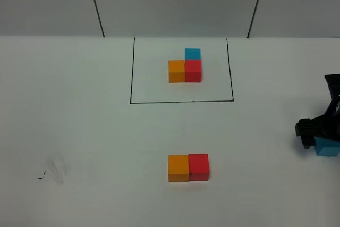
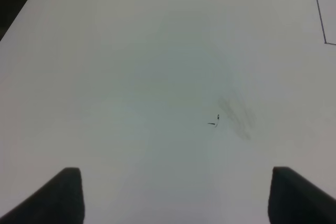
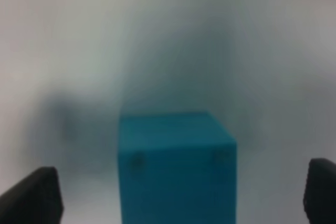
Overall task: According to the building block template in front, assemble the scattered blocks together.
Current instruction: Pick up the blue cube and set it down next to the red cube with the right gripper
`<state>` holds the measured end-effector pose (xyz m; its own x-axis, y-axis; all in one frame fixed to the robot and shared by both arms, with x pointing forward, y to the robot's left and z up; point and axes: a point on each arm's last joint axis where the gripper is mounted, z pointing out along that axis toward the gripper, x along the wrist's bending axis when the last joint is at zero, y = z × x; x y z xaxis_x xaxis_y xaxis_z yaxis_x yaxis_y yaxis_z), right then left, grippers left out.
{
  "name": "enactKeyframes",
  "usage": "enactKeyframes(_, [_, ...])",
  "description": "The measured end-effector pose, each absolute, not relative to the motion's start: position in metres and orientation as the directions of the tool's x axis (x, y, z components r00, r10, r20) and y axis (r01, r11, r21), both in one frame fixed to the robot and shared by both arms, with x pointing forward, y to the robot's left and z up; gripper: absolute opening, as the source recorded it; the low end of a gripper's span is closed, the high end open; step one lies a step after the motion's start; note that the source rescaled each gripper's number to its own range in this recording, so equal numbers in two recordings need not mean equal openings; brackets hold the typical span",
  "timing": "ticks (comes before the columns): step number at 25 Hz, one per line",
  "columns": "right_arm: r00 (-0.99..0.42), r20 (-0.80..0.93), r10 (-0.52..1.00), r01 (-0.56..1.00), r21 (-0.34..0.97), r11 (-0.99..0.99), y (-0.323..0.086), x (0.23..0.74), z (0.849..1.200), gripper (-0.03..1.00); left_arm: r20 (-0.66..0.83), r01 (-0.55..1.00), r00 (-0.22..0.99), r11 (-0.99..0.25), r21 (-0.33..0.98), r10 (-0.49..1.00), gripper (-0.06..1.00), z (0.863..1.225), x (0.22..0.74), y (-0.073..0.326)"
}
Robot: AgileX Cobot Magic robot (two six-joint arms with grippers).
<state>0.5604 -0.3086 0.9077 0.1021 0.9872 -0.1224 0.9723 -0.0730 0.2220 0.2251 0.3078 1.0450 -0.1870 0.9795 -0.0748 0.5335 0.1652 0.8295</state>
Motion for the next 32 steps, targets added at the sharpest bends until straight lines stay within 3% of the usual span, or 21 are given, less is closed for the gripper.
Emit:
enactKeyframes(6, [0.093, -0.12, 0.988, 0.971, 0.23, -0.064, -0.308, 0.562, 0.906, 0.82, -0.075, 0.533, -0.187, 0.165, 0.83, 0.98, 0.57, 1.045, 0.225, 0.308])
enactKeyframes(18, [0.086, -0.125, 0.988, 0.974, 0.218, -0.058, -0.312, 0.562, 0.902, 0.28, -0.075, 0.533, -0.187, 0.165, 0.83, 0.98, 0.57, 1.045, 0.225, 0.308])
enactKeyframes(26, [0.079, -0.125, 0.989, 0.972, 0.229, -0.049, -0.311, 0.564, 0.905, 0.27, -0.075, 0.533, -0.187, 0.165, 0.83, 0.98, 0.57, 1.045, 0.225, 0.308])
enactKeyframes(32, [0.057, -0.123, 0.991, 0.953, 0.304, -0.017, -0.285, 0.576, 0.945, 0.27, -0.074, 0.534, -0.187, 0.165, 0.83, 0.98, 0.57, 1.045, 0.225, 0.308])
